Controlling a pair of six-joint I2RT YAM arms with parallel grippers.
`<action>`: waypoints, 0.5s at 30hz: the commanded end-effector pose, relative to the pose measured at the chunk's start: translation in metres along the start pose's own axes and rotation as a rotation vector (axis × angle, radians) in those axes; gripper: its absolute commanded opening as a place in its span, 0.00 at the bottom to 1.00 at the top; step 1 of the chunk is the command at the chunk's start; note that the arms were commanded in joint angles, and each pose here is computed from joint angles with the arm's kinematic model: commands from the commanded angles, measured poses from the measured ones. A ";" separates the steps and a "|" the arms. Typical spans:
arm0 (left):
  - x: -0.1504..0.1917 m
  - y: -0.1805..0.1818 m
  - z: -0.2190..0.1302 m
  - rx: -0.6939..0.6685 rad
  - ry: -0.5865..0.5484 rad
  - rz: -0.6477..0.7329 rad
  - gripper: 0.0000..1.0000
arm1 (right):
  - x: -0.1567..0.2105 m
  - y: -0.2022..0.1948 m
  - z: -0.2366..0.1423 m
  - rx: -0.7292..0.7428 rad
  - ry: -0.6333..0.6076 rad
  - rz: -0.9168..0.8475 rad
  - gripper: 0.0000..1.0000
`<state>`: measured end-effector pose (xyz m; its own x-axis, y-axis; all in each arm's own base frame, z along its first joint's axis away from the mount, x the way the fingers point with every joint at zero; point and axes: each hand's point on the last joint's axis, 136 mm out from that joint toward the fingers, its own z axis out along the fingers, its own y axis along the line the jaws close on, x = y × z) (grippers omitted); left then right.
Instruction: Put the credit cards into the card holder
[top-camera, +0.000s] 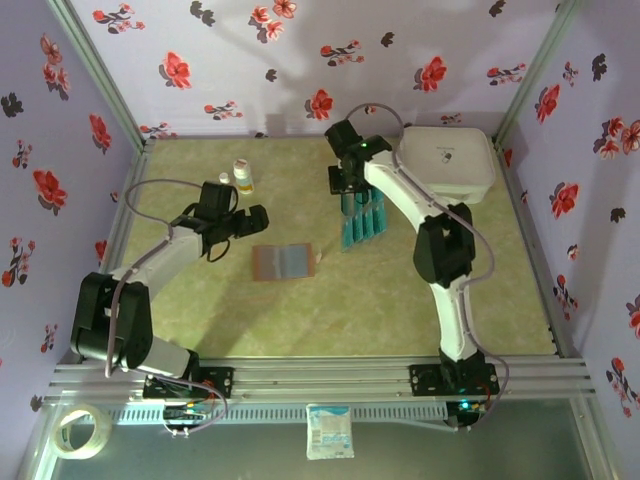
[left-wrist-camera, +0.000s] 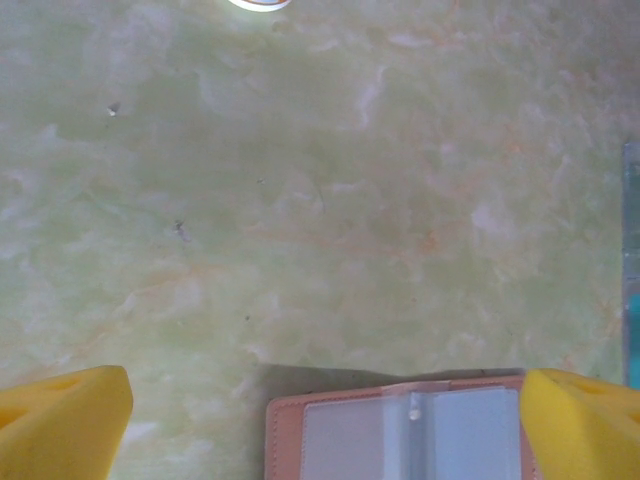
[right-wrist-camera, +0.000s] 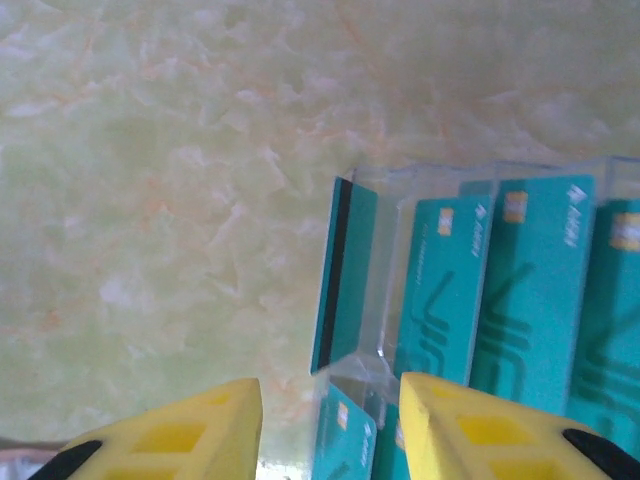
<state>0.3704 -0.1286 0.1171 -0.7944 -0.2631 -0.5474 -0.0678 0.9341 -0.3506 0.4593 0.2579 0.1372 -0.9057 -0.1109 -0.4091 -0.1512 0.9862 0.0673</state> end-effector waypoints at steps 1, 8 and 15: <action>-0.015 -0.015 0.001 0.078 -0.028 -0.034 1.00 | 0.005 -0.007 0.006 0.071 0.058 0.020 0.39; -0.009 -0.015 0.008 0.112 -0.015 -0.083 1.00 | 0.006 -0.010 0.037 0.121 0.101 0.028 0.40; -0.002 -0.012 0.014 0.134 0.000 -0.107 1.00 | 0.010 -0.008 0.055 0.124 0.129 0.019 0.39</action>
<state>0.3805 -0.1420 0.1200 -0.7799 -0.3394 -0.5258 -0.0589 0.8762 -0.4782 0.4751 0.2590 0.0841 -0.9468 -0.1132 -0.3013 -0.1129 0.9934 -0.0186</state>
